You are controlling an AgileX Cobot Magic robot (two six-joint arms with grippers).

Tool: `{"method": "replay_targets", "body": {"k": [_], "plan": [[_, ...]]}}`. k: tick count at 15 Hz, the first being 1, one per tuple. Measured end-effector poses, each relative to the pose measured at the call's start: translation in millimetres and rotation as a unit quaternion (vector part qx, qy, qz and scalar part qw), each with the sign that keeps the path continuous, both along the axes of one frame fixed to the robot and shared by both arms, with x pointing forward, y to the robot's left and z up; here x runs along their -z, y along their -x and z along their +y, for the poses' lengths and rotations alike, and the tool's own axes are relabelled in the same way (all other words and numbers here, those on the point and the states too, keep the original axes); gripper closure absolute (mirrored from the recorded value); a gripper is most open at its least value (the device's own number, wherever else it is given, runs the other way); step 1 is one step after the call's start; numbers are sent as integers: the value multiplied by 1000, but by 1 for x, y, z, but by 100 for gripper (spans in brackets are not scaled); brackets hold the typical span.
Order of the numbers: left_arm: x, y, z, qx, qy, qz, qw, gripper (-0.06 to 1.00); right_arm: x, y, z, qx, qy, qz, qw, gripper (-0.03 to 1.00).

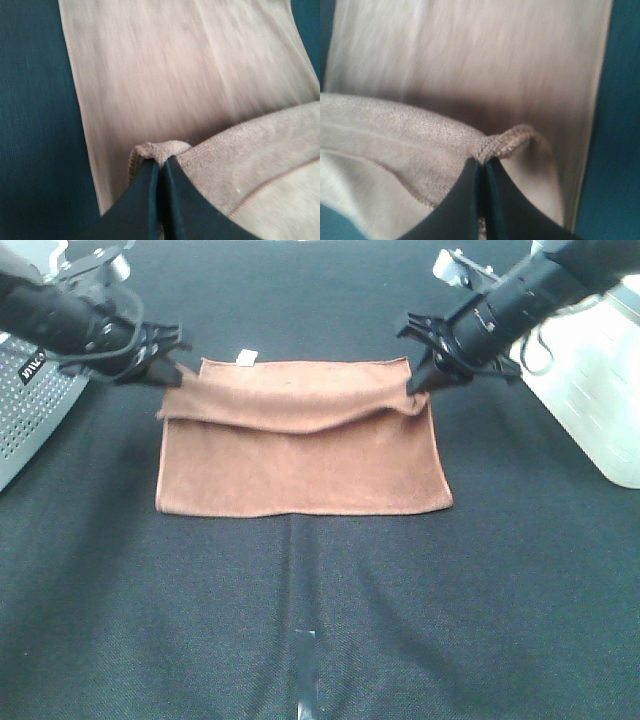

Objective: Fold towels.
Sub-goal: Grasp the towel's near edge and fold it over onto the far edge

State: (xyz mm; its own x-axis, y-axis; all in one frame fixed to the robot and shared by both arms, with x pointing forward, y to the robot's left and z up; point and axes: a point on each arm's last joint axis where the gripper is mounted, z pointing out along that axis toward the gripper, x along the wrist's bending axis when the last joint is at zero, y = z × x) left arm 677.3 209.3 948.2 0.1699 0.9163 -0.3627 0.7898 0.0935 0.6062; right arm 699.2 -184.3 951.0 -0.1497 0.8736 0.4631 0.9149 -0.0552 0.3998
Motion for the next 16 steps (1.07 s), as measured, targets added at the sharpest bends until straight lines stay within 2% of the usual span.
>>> {"method": "replay_targets", "body": {"k": [2, 7, 11, 14, 15, 16], "plan": [[8, -32, -2, -3, -13, -32, 999, 94, 3, -31, 2, -2, 9, -30, 1000, 94], [20, -86, -5, -29, -21, -101, 994, 94, 12, -81, -6, 19, 0, -90, 996, 94], [46, -112, 1, -75, -41, -147, 985, 94, 47, -100, -8, 36, 7, -114, 993, 94], [55, -116, 2, -83, -46, -151, 984, 93, 56, -104, -9, 44, 11, -123, 991, 94], [59, -116, 2, -83, -47, -148, 984, 91, 56, -105, -9, 48, 10, -127, 991, 93], [62, -116, 1, -84, -48, -148, 984, 80, 56, -105, -9, 50, 10, -131, 990, 80]]}}
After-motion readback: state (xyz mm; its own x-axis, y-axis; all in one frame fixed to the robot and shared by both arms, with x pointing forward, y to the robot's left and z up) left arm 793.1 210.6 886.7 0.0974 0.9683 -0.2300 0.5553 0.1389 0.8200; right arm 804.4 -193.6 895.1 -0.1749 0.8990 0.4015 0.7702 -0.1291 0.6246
